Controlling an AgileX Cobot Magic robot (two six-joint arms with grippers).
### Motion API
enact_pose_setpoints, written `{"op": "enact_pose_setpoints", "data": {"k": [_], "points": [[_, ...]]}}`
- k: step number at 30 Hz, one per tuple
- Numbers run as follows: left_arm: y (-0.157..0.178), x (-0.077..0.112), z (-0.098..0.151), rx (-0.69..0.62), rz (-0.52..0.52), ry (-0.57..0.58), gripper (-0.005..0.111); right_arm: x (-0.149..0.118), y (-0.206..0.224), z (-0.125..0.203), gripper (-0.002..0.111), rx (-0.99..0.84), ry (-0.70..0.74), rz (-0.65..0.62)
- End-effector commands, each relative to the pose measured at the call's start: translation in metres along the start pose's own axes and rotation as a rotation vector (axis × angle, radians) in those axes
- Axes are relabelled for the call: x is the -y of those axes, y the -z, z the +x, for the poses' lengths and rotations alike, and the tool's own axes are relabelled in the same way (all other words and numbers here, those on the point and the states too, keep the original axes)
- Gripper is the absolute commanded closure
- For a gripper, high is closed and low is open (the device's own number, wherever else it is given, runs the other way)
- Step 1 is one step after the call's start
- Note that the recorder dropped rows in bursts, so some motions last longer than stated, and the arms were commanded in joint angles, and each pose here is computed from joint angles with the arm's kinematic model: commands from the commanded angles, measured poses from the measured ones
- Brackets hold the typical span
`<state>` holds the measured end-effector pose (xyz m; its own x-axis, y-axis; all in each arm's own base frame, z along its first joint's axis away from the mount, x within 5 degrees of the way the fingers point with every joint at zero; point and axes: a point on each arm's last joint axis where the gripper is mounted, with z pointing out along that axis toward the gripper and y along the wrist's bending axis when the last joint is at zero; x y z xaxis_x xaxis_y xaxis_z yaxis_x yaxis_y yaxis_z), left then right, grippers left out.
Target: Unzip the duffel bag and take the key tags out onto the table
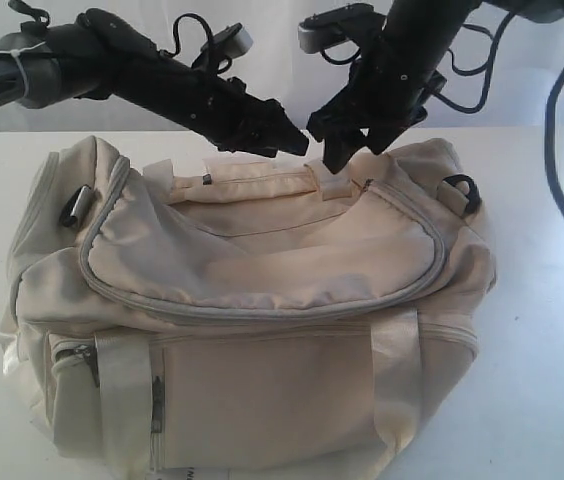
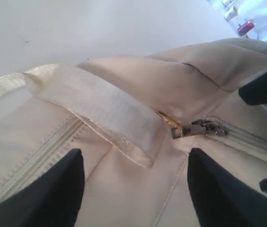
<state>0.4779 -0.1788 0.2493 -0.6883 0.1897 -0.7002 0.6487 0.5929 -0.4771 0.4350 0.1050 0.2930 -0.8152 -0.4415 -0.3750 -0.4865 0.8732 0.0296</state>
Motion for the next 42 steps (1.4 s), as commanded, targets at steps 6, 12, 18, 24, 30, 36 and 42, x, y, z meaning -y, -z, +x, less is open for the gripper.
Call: {"op": "enact_pose_setpoints", "data": {"k": [6, 12, 18, 24, 30, 36, 42], "points": [[-0.030, -0.007, 0.001, 0.038, 0.164, 0.128, 0.041, -0.001, 0.047, -0.003, 0.048, 0.089, -0.018, 0.075], [-0.060, -0.003, 0.011, 0.004, 0.179, 0.143, 0.042, -0.001, 0.050, -0.003, 0.048, 0.096, -0.018, 0.076], [-0.065, -0.010, 0.008, 0.038, 0.144, 0.174, 0.076, -0.001, 0.050, -0.003, 0.048, 0.096, -0.013, 0.076], [-0.039, -0.016, -0.001, 0.055, 0.169, 0.126, 0.107, -0.002, 0.035, -0.005, 0.048, 0.074, -0.012, 0.039], [-0.018, -0.013, -0.006, 0.033, 0.201, 0.090, 0.107, 0.001, 0.011, -0.006, 0.048, 0.036, 0.005, 0.020], [-0.009, -0.003, -0.012, 0.028, 0.210, 0.039, 0.107, 0.008, -0.013, -0.013, 0.048, 0.079, 0.048, 0.045], [-0.008, -0.001, -0.011, 0.011, 0.229, 0.016, 0.107, 0.017, -0.019, -0.018, 0.048, 0.124, 0.082, 0.140]]}}
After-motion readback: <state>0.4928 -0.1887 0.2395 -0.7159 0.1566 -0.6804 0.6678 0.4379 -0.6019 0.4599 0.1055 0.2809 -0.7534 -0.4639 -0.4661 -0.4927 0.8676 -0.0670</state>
